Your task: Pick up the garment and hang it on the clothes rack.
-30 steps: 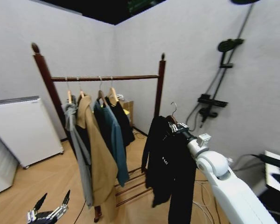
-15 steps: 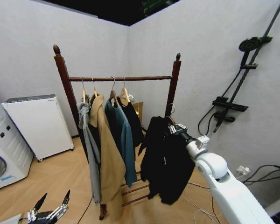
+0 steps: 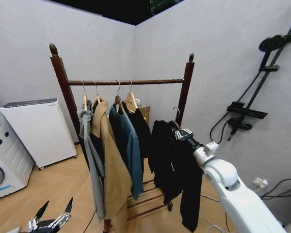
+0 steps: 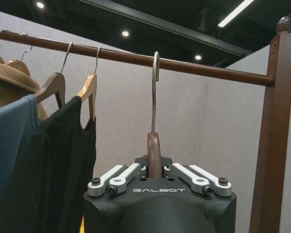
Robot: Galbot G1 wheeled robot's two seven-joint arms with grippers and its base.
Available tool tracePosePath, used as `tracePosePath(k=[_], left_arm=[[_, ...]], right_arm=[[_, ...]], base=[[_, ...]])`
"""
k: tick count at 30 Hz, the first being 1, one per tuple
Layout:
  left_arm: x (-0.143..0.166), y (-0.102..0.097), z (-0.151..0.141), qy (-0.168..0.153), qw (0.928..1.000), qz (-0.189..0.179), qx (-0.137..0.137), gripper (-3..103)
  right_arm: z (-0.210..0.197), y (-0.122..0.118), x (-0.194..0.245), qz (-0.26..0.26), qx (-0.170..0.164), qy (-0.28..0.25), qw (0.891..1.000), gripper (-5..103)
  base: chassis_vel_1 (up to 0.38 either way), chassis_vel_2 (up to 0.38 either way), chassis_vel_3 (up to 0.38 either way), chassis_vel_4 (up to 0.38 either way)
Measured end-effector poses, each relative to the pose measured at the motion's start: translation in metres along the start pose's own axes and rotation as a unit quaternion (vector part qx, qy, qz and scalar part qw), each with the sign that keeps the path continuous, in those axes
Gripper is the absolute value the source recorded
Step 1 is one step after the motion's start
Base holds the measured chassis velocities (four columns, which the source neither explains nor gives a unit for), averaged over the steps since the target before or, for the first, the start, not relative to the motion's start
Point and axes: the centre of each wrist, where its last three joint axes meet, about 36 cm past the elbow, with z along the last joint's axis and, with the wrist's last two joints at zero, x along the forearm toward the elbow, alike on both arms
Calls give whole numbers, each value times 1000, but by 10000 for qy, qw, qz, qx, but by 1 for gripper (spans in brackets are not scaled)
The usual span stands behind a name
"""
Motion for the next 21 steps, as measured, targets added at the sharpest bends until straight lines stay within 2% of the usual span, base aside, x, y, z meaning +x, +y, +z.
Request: tracePosePath(k=[8,15,17,21], left_arm=[[0,0,0,0,10000,0,0,100],[0,0,0,0,10000,0,0,100],[0,0,0,0,10000,0,0,100],[0,0,0,0,10000,1,0,100]], right_arm=[[-12,0,-1,92,-115,21,9999,10],[-36,-21,-23,190,28,-145,9997,10],[-55,-27,-34,161,67,-216,9996,10],[-73,-33,-52,91,-72,-228,9997,10]], base=[[66,57,53,59],[33,26,9,19],[0,0,0,0],[0,0,0,0]])
